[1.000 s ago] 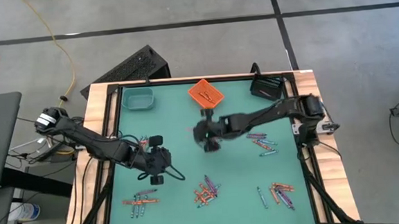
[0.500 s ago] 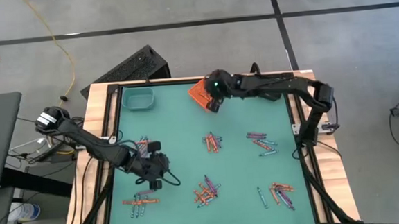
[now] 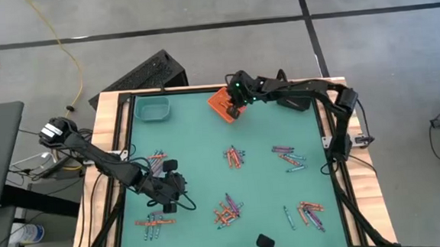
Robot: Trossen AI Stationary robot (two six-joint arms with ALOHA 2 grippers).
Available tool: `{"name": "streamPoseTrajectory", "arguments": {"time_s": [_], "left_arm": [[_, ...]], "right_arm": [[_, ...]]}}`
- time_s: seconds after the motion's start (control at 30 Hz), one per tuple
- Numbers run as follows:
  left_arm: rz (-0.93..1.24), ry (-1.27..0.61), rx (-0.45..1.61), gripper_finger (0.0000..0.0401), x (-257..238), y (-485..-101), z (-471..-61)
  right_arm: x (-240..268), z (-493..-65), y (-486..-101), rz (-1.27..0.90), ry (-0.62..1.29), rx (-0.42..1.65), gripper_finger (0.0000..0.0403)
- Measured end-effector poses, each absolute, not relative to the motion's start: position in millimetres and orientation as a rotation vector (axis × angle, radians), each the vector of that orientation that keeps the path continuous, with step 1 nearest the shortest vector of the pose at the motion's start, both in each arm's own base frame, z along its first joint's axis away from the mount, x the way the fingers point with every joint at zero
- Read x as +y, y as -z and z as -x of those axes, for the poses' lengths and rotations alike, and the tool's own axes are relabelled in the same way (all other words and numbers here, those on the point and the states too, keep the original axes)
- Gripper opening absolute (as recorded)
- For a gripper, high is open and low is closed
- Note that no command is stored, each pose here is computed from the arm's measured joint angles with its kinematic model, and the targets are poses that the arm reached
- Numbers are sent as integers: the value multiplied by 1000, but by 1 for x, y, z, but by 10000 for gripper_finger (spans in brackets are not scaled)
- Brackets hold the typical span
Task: Sort crayons
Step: Put the crayon into the orange bin, then put the violet crayon into the black bin
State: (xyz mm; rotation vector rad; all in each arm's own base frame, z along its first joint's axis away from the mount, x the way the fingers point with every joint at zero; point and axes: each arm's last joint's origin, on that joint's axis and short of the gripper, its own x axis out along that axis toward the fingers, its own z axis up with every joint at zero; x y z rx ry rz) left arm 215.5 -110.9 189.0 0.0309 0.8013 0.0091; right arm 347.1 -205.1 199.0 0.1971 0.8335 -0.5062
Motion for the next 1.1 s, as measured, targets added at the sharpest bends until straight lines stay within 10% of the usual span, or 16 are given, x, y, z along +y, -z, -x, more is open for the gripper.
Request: {"name": "streamPoseTrajectory", "arguments": {"time_s": [1.1], "left_arm": [[345, 78, 1104, 133, -145, -178, -178]], "right_arm": [[-207, -350, -177, -210, 439, 898, 93]]}}
